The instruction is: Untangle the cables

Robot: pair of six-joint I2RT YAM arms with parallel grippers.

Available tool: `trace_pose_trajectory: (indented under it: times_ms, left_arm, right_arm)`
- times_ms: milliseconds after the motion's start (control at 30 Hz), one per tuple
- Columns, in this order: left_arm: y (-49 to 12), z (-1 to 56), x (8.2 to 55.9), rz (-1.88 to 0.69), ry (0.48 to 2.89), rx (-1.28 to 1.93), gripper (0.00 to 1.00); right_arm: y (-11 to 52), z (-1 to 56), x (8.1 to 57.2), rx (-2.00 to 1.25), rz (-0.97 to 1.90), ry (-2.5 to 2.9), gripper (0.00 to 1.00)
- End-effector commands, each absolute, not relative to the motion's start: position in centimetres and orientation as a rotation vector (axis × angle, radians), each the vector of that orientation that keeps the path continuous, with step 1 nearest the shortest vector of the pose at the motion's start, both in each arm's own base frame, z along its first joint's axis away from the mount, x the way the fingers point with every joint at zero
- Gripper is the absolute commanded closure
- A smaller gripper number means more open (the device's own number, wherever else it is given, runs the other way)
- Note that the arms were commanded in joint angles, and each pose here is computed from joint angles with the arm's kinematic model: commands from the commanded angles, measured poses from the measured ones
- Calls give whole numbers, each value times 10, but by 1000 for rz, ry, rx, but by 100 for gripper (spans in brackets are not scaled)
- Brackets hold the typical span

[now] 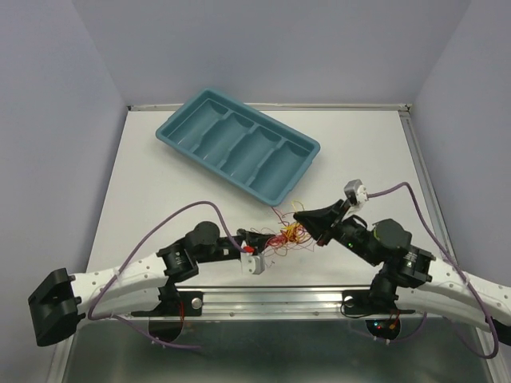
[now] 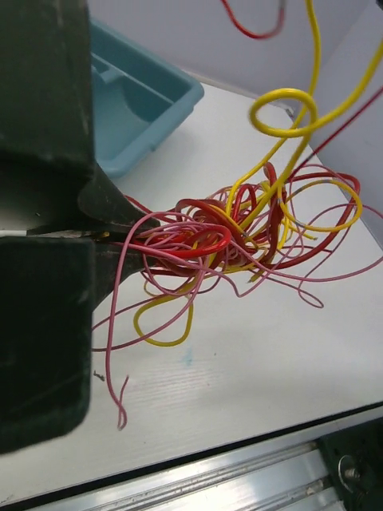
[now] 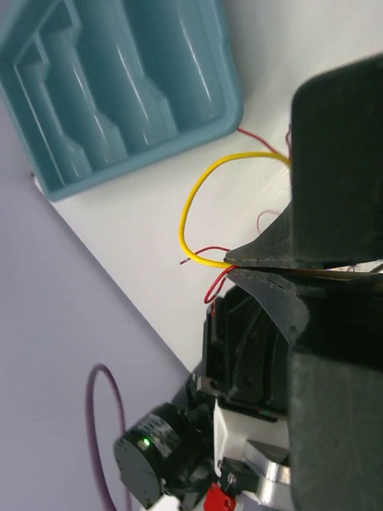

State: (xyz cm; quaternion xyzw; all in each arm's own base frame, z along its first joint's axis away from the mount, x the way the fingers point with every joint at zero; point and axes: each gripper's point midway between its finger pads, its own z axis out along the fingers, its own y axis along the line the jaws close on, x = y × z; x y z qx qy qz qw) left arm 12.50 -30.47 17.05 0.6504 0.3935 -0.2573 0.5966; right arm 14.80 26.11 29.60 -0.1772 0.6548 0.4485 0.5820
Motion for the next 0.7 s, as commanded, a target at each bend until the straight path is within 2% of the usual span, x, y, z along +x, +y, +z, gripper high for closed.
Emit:
trace_pose_trajectory:
  times_ms: [0, 67, 200, 300, 367, 467, 500, 533, 567, 633, 667]
  left_arm:
    - [-293, 214, 139, -535, 913, 1331, 100]
    - [-273, 235, 159, -452, 1008, 1179, 100]
    - [-225, 282, 190, -330, 1113, 854, 100]
    - [-193, 315, 195, -311, 1099, 670, 100]
    - [-177, 329, 195, -310, 1077, 585, 100]
    - [-180, 333, 181, -374, 1020, 625, 100]
    - [-187, 332, 174, -411, 1006, 676, 100]
    - [-191, 331, 170, -428, 998, 708, 100]
    - [-197, 329, 165, -452, 987, 748, 100]
    - [-216, 319, 149, -521, 964, 892, 100]
    - [-226, 310, 146, -541, 973, 956, 100]
  right_arm:
    - [198, 330, 170, -57, 964, 1428, 99]
    - [148, 324, 187, 213, 844, 1419, 99]
    - [48, 307, 185, 628, 722, 1336, 99]
    - [13, 299, 181, 769, 627, 1336, 100]
    - [13, 299, 181, 764, 611, 1350, 99]
    - [26, 298, 182, 724, 641, 1375, 99]
    - [35, 304, 182, 672, 664, 1393, 92]
    - [44, 307, 183, 622, 670, 1412, 75]
    - [61, 307, 187, 536, 643, 1455, 55]
    - [97, 313, 188, 343, 667, 1496, 1]
    - [116, 315, 189, 252, 673, 1518, 0]
